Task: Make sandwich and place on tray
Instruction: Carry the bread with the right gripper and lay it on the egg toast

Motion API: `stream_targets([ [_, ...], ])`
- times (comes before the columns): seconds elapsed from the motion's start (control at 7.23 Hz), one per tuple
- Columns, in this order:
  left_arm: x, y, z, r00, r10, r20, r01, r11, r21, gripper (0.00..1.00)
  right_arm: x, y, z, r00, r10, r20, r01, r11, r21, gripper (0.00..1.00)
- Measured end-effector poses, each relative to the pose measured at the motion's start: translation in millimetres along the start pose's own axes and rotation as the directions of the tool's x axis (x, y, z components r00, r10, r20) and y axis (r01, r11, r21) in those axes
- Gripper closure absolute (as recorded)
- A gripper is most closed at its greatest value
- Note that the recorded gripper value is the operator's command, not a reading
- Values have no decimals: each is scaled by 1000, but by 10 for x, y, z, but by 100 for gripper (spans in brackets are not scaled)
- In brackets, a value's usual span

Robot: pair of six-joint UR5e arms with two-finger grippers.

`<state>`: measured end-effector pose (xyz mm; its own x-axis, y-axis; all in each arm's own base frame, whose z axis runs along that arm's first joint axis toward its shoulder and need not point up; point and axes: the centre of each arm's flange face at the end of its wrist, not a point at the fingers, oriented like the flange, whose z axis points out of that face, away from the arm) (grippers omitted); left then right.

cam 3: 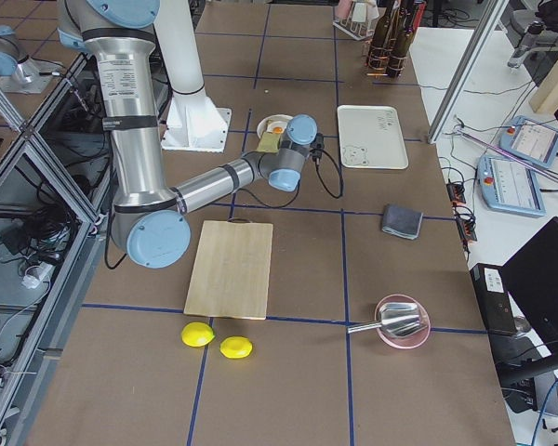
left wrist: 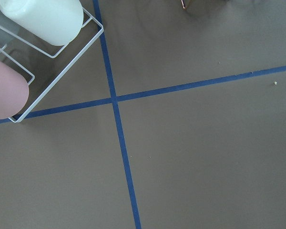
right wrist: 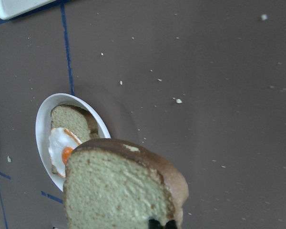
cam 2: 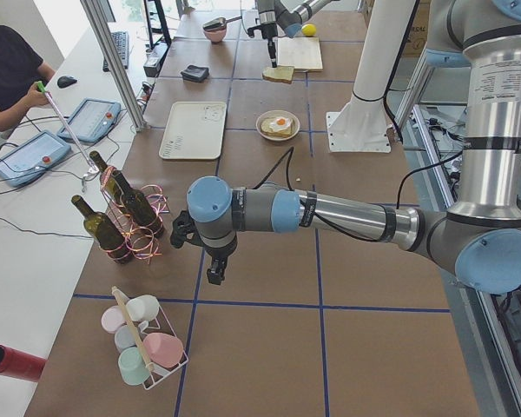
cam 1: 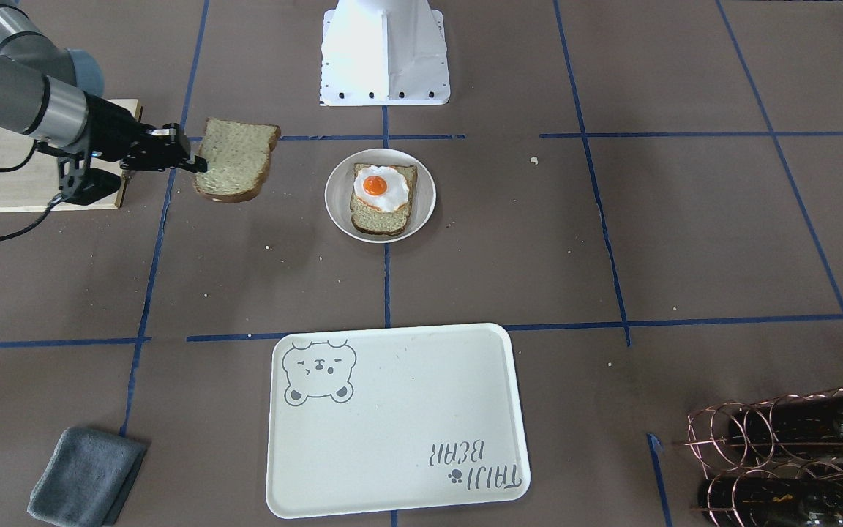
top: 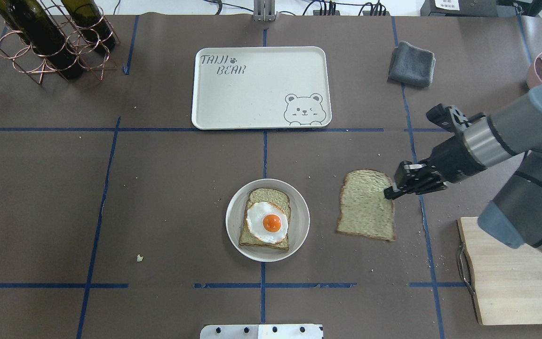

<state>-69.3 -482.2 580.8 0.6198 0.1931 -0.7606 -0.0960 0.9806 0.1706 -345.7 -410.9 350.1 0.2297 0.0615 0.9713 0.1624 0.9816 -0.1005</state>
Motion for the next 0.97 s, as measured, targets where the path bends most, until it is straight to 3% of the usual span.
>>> stream_targets([
  [0.28,17,-4,5,1000,0,-20,0,1000,3,0,-866,42,704,999,24,-43,-24,1000,-9,100],
  [0.55,19,-5,5,1000,0,-24,0,1000,4,0,-1234,-2,1238,996,28,-84,-26,1000,17,100],
  [0.97,31,-7,-6,1000,2,-24,-2,1000,6,0,-1223,-65,1452,993,34,-109,-32,999,26,100],
])
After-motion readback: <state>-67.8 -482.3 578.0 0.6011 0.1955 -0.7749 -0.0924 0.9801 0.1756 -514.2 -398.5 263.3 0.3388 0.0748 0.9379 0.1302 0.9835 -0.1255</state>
